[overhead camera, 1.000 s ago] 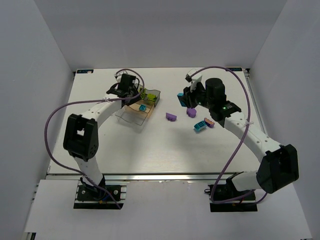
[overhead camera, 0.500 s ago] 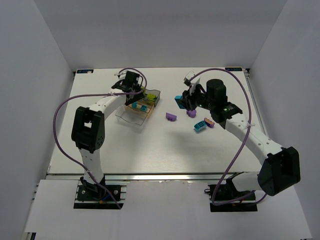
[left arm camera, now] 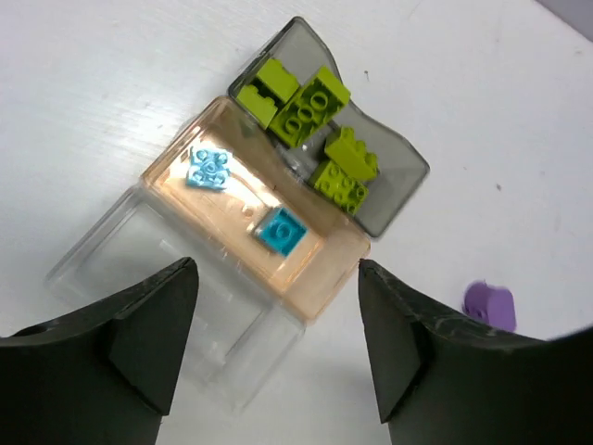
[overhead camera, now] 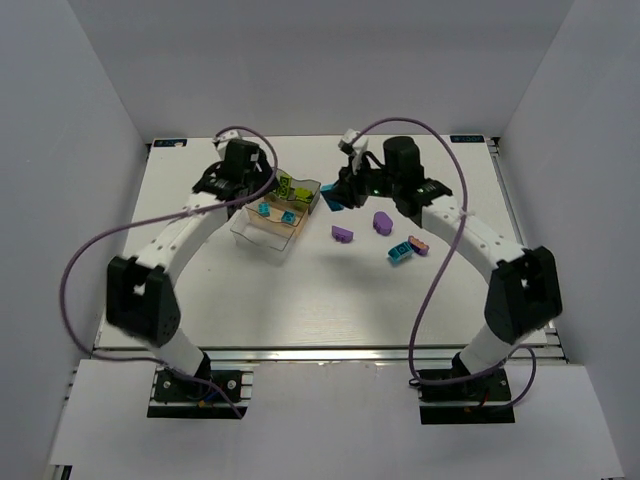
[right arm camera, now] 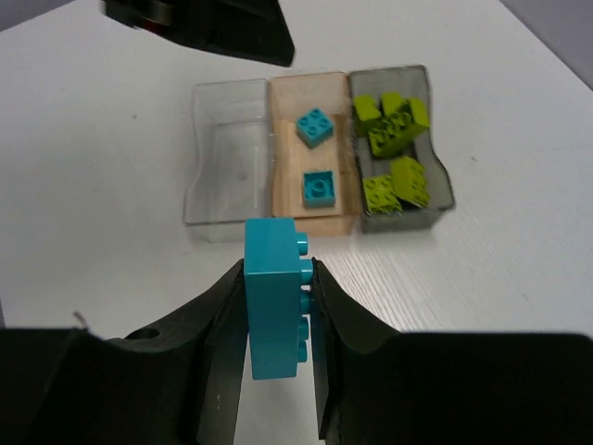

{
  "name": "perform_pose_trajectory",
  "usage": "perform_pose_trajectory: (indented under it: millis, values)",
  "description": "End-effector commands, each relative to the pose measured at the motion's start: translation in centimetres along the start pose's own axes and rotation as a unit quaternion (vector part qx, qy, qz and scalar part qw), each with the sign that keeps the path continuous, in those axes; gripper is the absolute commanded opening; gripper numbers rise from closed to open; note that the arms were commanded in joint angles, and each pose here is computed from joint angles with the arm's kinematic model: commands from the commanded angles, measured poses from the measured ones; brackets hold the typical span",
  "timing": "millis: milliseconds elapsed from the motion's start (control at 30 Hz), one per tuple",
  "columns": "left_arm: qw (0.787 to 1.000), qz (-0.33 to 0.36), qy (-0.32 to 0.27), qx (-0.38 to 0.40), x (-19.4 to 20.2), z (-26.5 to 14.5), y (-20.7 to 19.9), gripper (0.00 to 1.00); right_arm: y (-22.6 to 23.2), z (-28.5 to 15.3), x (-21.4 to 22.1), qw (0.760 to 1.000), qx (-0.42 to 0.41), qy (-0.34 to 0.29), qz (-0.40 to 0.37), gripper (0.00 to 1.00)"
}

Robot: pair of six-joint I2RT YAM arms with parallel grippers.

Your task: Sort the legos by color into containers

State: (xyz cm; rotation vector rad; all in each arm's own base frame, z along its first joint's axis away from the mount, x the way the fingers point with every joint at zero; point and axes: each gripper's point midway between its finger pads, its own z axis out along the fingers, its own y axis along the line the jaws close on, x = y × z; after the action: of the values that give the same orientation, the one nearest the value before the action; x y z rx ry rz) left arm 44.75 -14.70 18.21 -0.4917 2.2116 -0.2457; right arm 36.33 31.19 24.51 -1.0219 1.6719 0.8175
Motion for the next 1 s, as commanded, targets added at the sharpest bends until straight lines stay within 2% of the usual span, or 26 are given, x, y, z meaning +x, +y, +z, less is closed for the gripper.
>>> perform_pose_trajectory:
  millis: [0,33,167,367,600,833,967]
  values:
    - [0.998,-0.018,-0.049,0.024,-1.5,-6.1,1.5,0.81,2.3,2.2,-2.6,0.994,-0.088,-0.021,-0.056,0.00]
    - [0.998,-0.023,-0.046,0.028,0.0,-7.5,3.0,0.83,2.4,3.7,-1.6,0.993,-0.104,-0.011,-0.054,0.00]
    - [0.995,-0.074,-0.042,0.053,3.8,-10.4,5.8,0.89,1.7,7.3,-2.1,0.991,-0.104,-0.012,-0.077,0.00]
    - [0.987,-0.133,-0.052,0.074,7.7,-12.8,9.3,0.96,1.3,12.3,-2.0,0.994,-0.090,-0.013,-0.067,0.00]
    - [0.988,-0.129,-0.049,0.072,8.3,-13.5,9.9,0.97,0.3,16.6,0.5,0.996,-0.063,0.011,-0.058,0.00]
    - [0.986,-0.133,-0.054,0.079,8.3,-13.6,9.9,0.97,-1.3,17.7,3.1,0.995,-0.029,0.041,-0.090,0.18]
    - [0.986,-0.133,-0.051,0.083,8.4,-13.5,9.7,0.97,-1.6,18.0,3.8,0.994,-0.025,0.046,-0.094,0.19]
